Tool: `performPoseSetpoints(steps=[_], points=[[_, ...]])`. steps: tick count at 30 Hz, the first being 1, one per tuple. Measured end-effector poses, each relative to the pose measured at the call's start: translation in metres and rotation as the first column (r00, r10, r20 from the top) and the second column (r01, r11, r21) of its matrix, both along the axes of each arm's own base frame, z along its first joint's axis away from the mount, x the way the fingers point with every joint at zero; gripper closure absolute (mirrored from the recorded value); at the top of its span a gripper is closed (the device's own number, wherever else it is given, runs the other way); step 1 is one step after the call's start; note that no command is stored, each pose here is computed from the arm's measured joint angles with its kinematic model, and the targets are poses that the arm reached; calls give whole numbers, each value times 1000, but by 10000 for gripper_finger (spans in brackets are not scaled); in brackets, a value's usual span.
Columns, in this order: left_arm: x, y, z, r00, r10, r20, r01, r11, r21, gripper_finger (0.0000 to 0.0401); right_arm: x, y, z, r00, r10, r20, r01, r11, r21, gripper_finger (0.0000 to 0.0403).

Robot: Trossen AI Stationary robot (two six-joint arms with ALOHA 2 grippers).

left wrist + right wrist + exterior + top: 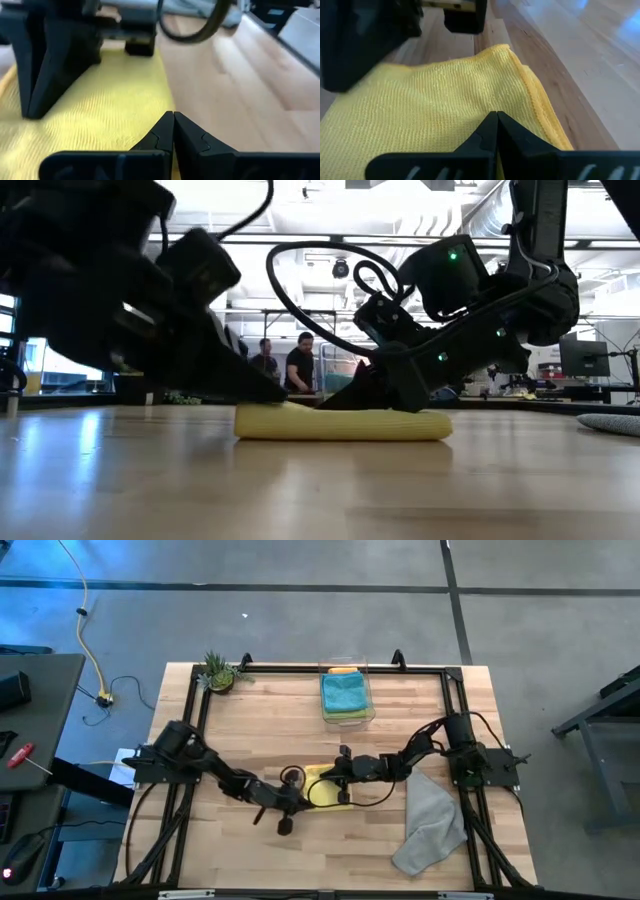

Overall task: Fold microfiber towels
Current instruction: Fold the yellow microfiber cloth

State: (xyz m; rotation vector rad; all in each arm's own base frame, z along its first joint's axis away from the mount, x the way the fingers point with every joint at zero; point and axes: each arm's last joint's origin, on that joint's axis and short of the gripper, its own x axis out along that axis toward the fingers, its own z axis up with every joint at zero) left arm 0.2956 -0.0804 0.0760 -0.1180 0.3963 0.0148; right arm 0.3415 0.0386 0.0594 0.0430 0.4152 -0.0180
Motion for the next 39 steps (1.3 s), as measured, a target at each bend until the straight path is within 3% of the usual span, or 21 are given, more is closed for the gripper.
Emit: performPoseSetpoints(steps=[10,22,31,39], points=[[-3,1,-15,996,55,-76,-57,998,-33,401,0,0,1,1000,-9,-8,9,1000,8,403],[-3,1,-16,995,52,-86,-55,998,-37,401,2,1,39,995,12,99,-14,1000,26,403],[-3,1,-16,995,50,-87,-53,998,-35,401,33,-3,25,994,78,72,-77,997,-10,403],[-3,1,-16,995,47,-87,-50,998,-36,401,37,-15,4,999,50,13,-49,998,-29,403]])
